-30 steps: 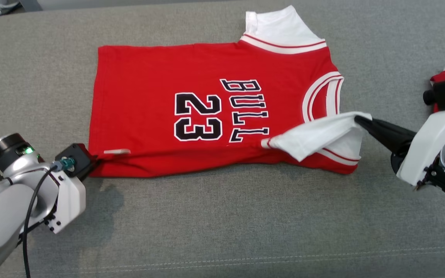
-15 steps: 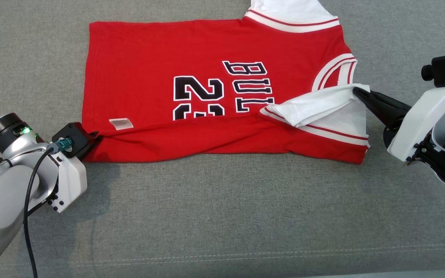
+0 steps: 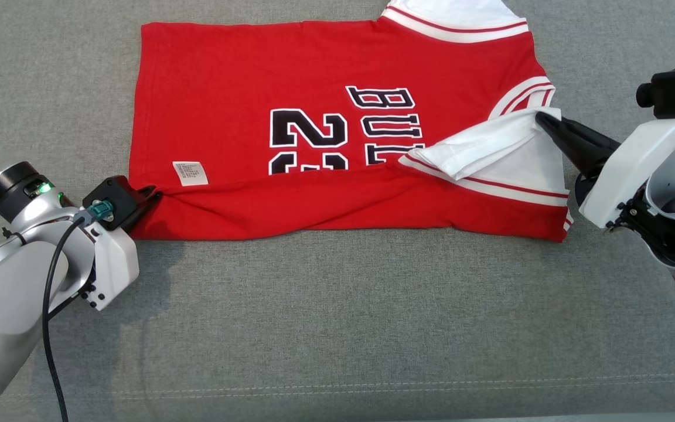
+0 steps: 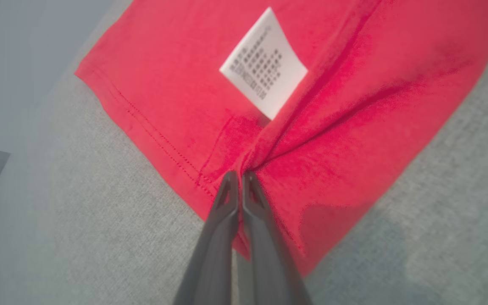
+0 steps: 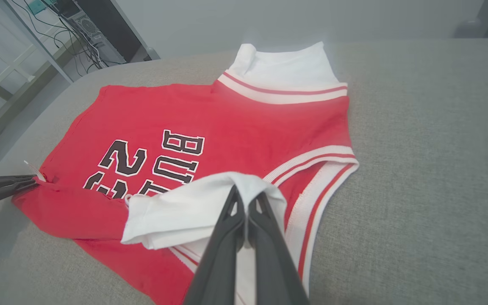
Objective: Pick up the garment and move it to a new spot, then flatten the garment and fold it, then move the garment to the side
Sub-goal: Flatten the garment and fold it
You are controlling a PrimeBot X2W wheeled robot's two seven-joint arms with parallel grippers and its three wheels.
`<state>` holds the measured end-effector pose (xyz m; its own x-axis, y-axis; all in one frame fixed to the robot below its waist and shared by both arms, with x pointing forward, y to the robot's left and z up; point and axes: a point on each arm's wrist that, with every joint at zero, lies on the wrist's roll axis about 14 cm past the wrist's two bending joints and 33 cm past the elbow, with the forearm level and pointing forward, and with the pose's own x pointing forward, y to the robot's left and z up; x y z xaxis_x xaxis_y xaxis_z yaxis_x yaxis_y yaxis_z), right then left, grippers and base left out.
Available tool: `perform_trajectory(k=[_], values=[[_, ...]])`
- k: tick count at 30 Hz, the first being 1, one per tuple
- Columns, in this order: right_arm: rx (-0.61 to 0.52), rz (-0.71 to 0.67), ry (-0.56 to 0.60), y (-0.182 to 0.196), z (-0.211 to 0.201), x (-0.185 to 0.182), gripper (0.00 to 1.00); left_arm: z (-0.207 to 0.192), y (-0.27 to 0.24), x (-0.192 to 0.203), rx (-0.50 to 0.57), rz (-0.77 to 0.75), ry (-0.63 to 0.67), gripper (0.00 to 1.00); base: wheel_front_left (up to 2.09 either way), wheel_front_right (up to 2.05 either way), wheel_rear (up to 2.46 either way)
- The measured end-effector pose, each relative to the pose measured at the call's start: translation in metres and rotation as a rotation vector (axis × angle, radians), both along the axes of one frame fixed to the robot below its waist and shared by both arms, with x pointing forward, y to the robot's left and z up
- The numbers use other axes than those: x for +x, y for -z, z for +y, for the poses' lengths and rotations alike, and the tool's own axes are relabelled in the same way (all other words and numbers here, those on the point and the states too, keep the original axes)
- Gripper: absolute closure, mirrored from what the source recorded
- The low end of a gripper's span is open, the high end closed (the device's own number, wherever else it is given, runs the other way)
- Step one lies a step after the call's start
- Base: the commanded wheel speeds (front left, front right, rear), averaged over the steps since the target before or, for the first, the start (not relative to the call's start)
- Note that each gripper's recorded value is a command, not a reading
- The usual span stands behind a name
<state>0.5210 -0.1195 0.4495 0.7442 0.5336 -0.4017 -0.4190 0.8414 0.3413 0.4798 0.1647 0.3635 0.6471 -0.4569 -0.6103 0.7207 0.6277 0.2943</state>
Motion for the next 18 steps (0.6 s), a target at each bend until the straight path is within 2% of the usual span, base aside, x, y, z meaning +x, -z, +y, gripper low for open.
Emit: perform_trajectory(k=[10,11,12,13,18], values=[[-0.023,-0.05,-0.008,-0.002,0.008,0.013,1.0,0.002,-0.003,0.007,0.003,-0.023,-0.018,1.0,0.0,0.0,0.0],[-0.027,-0.047,-0.004,0.0,0.007,0.014,0.87,0.003,-0.003,0.007,0.004,-0.022,-0.021,0.83,0.0,0.0,0.0],[-0.027,-0.054,0.002,-0.001,0.006,0.015,0.27,0.004,-0.003,0.007,0.002,-0.024,-0.025,0.35,0.0,0.0,0.0],[-0.023,-0.066,0.011,-0.002,0.005,0.018,0.0,0.005,-0.002,0.007,0.0,-0.022,-0.033,0.0,0.0,0.0,0.0],[-0.009,-0.145,0.069,-0.015,-0.006,0.029,0.0,0.01,-0.013,0.019,-0.022,-0.056,-0.08,0.0,0.0,0.0,0.0]])
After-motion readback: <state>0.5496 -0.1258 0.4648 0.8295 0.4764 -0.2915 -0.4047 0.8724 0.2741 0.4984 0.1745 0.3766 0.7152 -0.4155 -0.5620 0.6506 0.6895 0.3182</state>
